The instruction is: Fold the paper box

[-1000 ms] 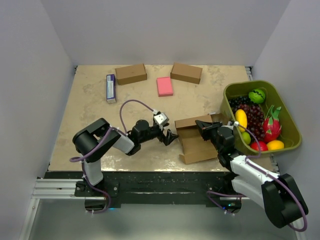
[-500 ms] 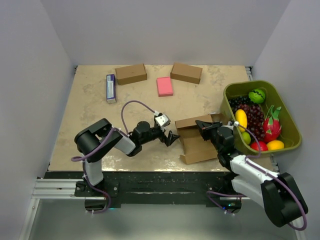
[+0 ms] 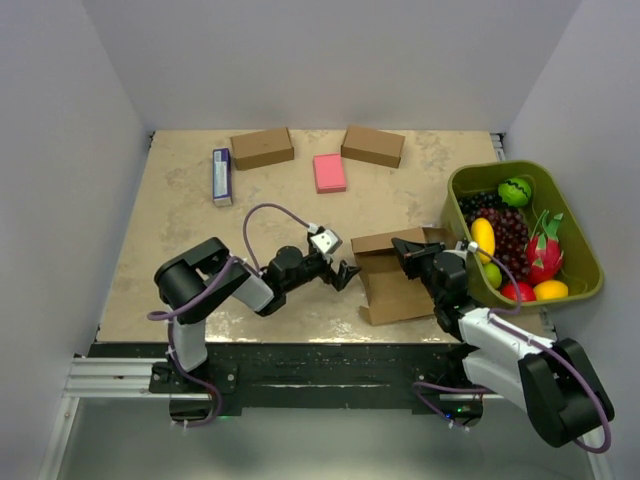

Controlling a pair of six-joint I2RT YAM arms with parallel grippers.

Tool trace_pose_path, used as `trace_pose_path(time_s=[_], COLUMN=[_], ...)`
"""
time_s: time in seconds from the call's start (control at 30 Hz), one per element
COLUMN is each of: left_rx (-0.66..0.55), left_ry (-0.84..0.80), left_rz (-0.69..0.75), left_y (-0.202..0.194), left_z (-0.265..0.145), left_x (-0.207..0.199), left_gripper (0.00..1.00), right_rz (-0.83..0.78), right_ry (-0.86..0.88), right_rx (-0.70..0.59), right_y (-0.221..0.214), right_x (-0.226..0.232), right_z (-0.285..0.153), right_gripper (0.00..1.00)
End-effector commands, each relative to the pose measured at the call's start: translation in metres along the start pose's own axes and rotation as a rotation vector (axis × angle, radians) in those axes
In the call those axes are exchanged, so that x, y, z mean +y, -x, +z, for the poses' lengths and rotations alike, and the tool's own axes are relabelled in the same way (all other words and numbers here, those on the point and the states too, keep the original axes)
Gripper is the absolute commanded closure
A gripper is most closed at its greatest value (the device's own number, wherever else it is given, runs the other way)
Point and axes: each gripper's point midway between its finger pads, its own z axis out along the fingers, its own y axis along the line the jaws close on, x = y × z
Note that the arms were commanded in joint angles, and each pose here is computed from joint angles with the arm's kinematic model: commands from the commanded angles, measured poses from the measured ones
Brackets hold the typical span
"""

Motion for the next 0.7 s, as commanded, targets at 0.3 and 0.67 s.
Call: trace_pose_path(time_s=[0.3,0.67], left_rx=[-0.211,-0.228], left_ry=[0.179,0.028], left_rz=[-0.048,-0.012], left_y=[0.05,0.052], left_z=[0.016,0.021], left_x=[0.03,0.007], left_gripper=[0.09,0.0], right_rz=[-0.022,-0.023], right_ry=[-0.204,-0.216], right_rx=[-0.047,-0.042], right_y=[0.01,0.009], right_x=[-0.061,-0.065], right_z=[-0.002,-0.002], right_gripper=[1.0,1.0])
